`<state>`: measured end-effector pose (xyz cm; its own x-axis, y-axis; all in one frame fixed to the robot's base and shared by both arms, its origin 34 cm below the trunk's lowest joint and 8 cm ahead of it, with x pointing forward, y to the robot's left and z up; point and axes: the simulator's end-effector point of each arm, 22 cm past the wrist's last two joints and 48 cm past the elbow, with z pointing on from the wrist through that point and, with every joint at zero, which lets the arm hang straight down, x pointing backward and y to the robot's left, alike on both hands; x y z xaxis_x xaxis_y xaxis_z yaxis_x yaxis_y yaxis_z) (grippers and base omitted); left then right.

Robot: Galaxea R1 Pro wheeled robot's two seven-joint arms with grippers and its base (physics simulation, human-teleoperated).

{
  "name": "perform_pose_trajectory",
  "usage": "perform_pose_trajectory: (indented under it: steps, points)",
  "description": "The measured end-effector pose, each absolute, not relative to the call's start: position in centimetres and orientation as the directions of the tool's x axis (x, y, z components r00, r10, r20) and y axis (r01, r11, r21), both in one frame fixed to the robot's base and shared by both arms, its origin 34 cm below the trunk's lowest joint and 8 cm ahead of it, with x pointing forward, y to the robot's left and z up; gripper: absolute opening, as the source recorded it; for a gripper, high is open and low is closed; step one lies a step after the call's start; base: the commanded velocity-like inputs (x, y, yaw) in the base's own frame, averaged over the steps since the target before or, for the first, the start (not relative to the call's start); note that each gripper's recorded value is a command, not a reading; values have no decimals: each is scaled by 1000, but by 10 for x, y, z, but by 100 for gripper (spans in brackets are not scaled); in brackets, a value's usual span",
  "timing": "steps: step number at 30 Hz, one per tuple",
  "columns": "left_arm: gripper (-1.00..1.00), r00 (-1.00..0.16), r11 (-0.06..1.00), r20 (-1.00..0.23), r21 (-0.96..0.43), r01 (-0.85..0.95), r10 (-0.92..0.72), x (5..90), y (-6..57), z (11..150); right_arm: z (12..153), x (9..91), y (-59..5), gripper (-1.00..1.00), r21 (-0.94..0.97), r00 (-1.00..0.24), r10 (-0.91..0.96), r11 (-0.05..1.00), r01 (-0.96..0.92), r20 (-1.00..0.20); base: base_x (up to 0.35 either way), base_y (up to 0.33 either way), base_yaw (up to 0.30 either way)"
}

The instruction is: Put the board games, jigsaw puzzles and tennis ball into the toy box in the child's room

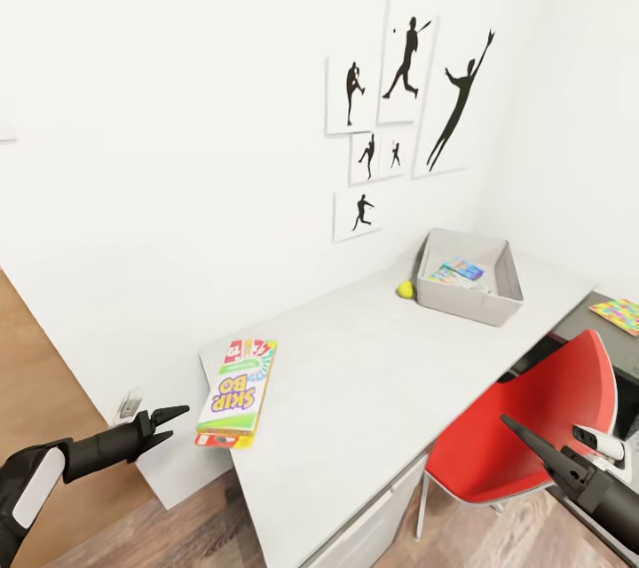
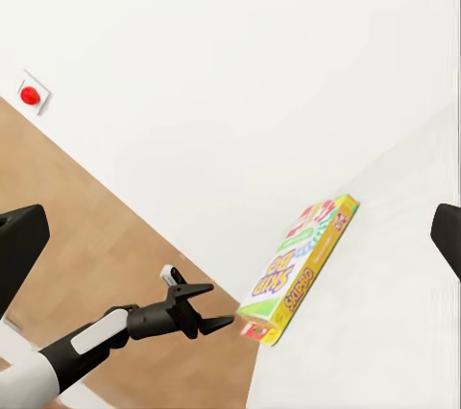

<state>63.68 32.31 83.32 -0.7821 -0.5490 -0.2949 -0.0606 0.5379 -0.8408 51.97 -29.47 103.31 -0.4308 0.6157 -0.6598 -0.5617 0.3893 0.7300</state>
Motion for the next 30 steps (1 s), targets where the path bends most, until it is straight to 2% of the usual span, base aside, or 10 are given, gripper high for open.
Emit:
perform_pose_trajectory:
  steps: [8,30]
  points:
    - [100,-780,537,-299,-842,-55,-550,637,323,836,1035,519,-295,100,727,-427,616,389,-566,-662,0,0,-88]
    - [100,-780,535,-299,-843,-54,-550,637,323,837,1036,519,-295,100,726,-426,616,389,-567,-663,0,0,-6]
